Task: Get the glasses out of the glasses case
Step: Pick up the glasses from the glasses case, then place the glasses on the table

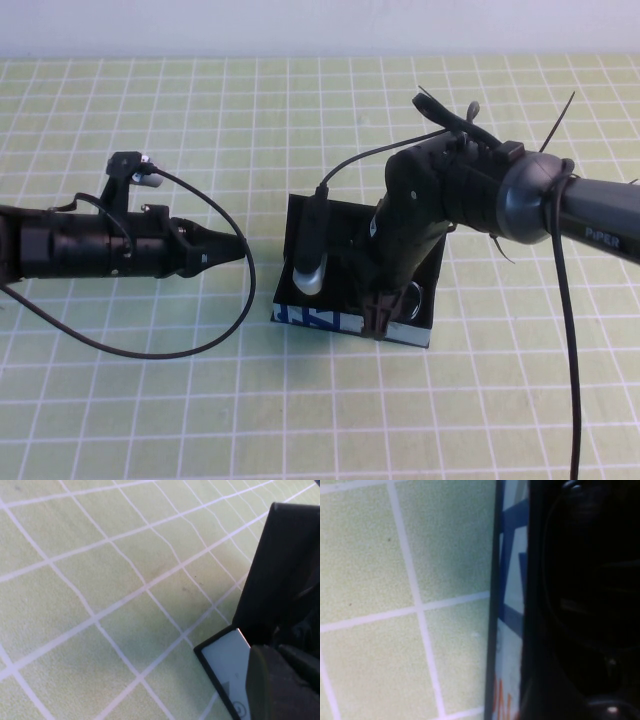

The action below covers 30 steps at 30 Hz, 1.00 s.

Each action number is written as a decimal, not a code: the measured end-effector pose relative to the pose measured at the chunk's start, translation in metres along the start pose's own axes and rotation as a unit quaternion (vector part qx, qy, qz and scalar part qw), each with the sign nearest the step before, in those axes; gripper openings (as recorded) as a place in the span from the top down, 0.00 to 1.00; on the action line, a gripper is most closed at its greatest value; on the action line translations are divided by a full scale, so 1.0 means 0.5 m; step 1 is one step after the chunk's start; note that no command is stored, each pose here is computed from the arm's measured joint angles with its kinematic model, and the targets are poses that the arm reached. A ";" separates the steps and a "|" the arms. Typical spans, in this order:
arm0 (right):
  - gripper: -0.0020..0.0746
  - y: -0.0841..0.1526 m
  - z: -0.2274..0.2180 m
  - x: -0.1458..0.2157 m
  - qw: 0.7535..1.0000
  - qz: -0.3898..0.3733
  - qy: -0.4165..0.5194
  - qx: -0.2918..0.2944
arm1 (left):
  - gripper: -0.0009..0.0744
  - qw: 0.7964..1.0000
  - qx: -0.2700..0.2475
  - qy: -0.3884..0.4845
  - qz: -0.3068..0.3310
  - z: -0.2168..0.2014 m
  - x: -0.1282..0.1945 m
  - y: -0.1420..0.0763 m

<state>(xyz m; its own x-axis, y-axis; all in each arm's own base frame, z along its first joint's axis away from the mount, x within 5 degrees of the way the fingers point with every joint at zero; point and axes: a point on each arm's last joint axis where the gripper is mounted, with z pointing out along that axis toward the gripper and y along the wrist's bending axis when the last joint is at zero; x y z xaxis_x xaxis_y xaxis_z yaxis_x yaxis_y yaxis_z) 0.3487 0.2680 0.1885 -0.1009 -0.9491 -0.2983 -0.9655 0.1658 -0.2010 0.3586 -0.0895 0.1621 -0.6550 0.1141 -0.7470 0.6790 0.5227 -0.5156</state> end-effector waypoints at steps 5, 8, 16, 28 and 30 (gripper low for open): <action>0.79 -0.001 0.001 0.000 1.000 -0.001 -0.001 0.002 | 0.99 1.000 0.000 0.000 0.000 0.000 0.000 0.000; 0.89 -0.002 -0.011 -0.004 1.000 0.001 -0.005 0.005 | 0.99 1.000 0.000 0.000 0.000 0.000 0.000 0.000; 0.89 -0.019 -0.081 -0.027 0.999 0.038 -0.012 0.013 | 0.99 1.000 0.004 -0.001 0.000 0.000 0.000 -0.002; 0.90 -0.018 -0.304 0.008 0.971 0.232 -0.034 0.046 | 0.99 0.999 0.009 -0.031 0.031 -0.041 -0.054 -0.059; 0.90 -0.022 -0.332 0.041 0.955 0.291 -0.031 0.057 | 0.99 0.998 0.008 -0.040 0.039 -0.054 -0.068 -0.076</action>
<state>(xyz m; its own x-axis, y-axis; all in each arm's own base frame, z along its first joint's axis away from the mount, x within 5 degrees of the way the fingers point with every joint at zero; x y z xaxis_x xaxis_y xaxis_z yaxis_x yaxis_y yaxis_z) 0.3174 0.2023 0.3396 -0.5940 -0.6703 -0.4448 -0.7173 0.6916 -0.0844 0.3461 -0.0903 0.2186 -0.5726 0.0855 -0.8154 0.7318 0.5017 -0.4613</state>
